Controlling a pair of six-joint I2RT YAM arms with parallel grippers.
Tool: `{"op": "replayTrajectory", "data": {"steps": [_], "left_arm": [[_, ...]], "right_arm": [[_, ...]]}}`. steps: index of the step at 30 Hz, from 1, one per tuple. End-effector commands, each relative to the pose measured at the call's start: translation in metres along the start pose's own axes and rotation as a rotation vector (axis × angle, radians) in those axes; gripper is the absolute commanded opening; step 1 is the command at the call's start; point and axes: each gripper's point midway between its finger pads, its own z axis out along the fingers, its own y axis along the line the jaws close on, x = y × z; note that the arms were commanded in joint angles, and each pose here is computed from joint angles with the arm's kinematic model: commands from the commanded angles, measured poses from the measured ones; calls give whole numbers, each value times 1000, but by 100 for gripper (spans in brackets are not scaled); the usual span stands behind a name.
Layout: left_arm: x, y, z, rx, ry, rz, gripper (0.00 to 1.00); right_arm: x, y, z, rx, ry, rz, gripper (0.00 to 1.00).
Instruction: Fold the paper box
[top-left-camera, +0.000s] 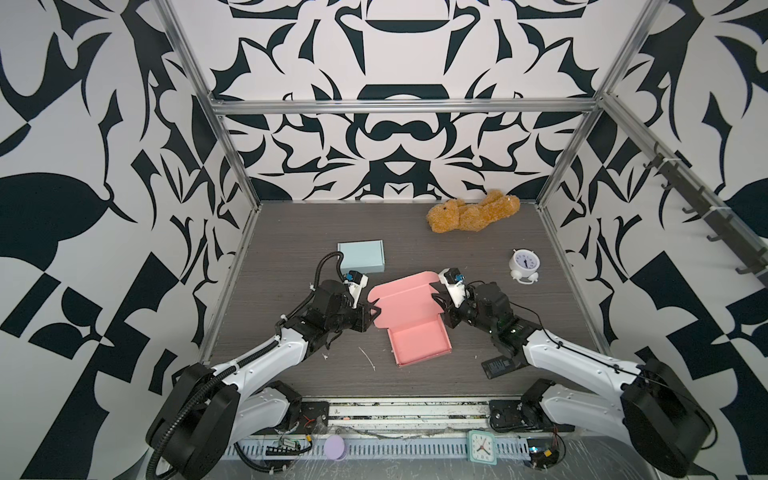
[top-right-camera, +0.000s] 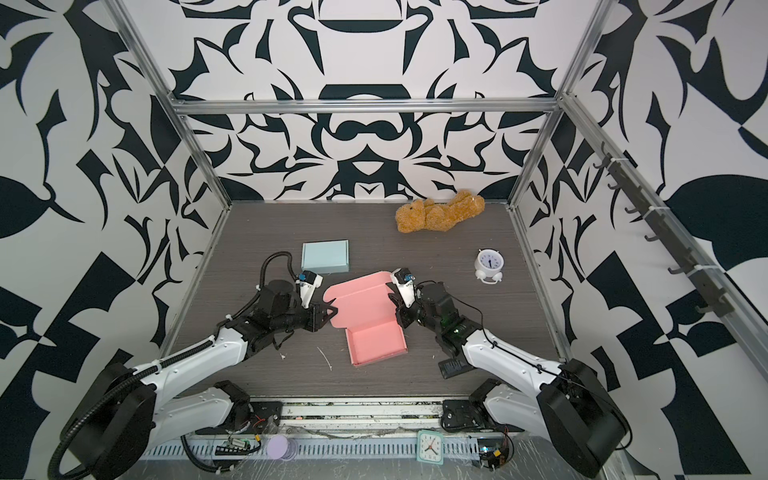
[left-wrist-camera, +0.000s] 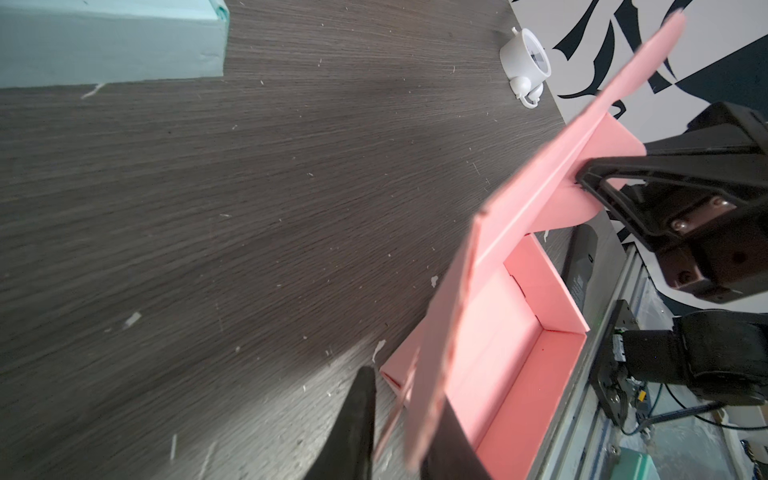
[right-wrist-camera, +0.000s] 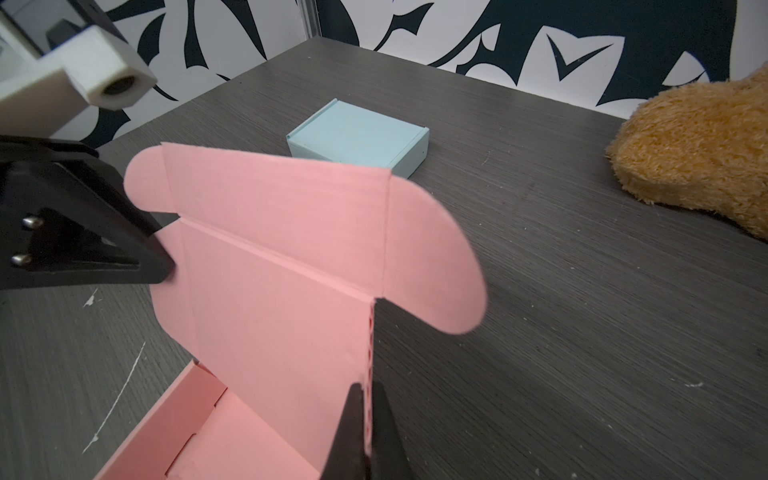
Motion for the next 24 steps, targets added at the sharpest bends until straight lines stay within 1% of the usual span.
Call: {"op": "replayTrajectory", "data": {"steps": [1,2,5,13,24], "left_arm": [[2,-2,-4,4,-1,17,21],[2,-3,-4,3,1,22,20],[2,-3,-6,1,2,33,18],[0,-4,-11,-9,-3,49,14],[-6,-4,-14,-31,-25,58,10]], "right_arm": [[-12,-1,1,0,-25,-2,13],[-13,-1,1,-3,-27,-3,15],[-12,0,2,-5,-22,-3,16],[-12,-2,0,12,-20,-7,14],[-10,-3,1,15,-4,-1,4]]}}
